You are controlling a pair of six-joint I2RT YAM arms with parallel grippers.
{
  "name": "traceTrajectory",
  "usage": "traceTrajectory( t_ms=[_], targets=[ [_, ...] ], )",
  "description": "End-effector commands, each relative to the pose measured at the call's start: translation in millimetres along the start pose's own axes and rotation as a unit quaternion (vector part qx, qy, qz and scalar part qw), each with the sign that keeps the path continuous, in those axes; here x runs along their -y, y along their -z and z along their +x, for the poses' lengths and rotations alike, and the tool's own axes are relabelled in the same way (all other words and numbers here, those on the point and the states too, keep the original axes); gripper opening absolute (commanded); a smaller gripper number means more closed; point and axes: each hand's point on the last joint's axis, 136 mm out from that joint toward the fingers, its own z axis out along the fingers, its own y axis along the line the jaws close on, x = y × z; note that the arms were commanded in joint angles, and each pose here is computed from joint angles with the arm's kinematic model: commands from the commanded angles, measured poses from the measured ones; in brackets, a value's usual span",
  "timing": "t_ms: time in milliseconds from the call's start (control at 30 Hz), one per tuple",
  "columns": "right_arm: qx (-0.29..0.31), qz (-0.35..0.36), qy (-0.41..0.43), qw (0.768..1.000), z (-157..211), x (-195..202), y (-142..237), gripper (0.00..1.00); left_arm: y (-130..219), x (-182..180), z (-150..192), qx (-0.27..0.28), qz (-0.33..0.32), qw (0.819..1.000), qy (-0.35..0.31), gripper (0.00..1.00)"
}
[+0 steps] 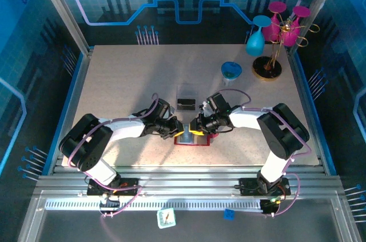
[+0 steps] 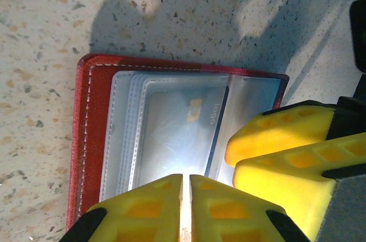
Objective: Take the credit cards out of the card holder
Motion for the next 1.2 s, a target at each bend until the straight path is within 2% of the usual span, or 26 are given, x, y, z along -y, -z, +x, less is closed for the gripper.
traceTrajectory(
  t_ms=[0, 667, 1167],
  targets=[
    [-0.012, -0.012, 0.006, 1.000, 0.9, -8.5, -6.8, 0.27, -2.2, -4.3, 2.1, -0.008, -0.002, 1.000, 0.005, 0.12],
    [-0.007, -0.002, 0.011, 1.000, 0.8, -11.7, -3.3, 0.24, -6.1, -13.4, 4.2, -0.016, -0.021, 1.000, 0.003, 0.10],
    [-0.022, -0.012, 0.002, 1.000, 3.8, -5.8, -14.7, 0.22, -5.8, -13.5, 4.4, -0.017, -0.021, 1.000, 0.004, 0.10]
  ],
)
